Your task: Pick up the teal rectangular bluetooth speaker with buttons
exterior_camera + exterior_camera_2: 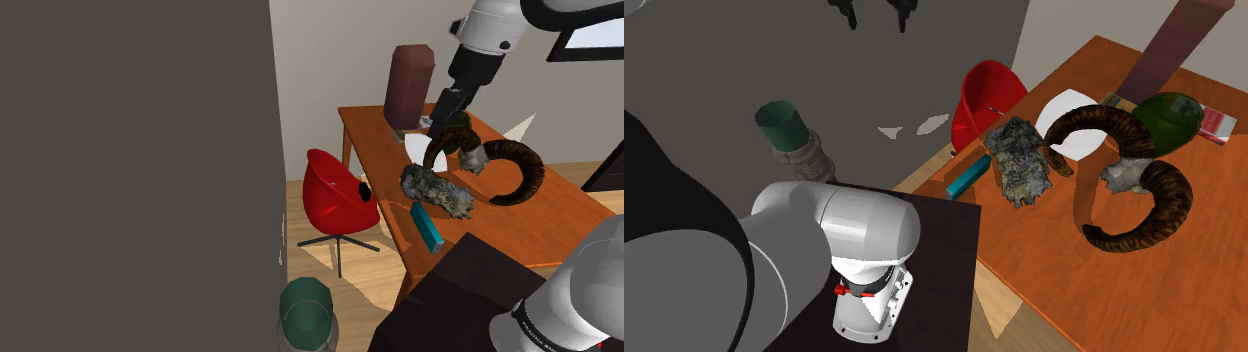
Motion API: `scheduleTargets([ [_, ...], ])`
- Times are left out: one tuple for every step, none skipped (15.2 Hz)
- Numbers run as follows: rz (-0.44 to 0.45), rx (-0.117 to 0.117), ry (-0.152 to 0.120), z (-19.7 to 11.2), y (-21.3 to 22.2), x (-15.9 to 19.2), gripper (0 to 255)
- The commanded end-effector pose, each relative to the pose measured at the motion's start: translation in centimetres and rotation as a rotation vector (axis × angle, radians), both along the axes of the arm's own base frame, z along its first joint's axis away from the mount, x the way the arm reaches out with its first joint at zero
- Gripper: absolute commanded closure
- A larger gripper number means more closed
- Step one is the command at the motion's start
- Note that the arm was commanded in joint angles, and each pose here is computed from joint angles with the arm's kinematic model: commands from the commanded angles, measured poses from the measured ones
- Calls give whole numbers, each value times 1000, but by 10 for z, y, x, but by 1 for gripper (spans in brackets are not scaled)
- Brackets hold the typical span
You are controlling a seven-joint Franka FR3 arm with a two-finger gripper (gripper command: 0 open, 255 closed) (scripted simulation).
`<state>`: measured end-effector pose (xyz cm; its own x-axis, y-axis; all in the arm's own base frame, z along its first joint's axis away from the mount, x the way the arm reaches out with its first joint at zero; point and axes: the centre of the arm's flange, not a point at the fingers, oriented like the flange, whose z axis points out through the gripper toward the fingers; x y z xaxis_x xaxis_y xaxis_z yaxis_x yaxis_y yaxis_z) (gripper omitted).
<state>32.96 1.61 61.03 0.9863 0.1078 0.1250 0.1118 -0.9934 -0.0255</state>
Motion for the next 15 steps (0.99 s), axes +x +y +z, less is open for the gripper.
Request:
scheduleTargets([
  [0, 0, 0, 0, 0, 0, 0],
  [-18, -1, 2, -12, -5, 3, 0],
  [-36, -2, 4, -23, -10, 7, 0],
  [-54, -3, 6, -35, -15, 10, 0],
  [-72, -4, 8, -46, -20, 13, 0],
  [-90, -5, 10, -58, -25, 16, 0],
  [-108, -5, 12, -70, -30, 19, 0],
  [-126, -6, 14, -81, -35, 22, 0],
  [-144, -7, 16, -93, -41, 25, 0],
  [-162, -8, 18, -104, -46, 27, 0],
  [-180, -9, 20, -116, -52, 29, 0],
  [-198, -10, 22, -128, -57, 32, 0],
  [-216, -11, 24, -139, -63, 34, 0],
  [-234, -12, 26, -151, -68, 36, 0],
  [-252, -13, 28, -162, -74, 38, 0],
])
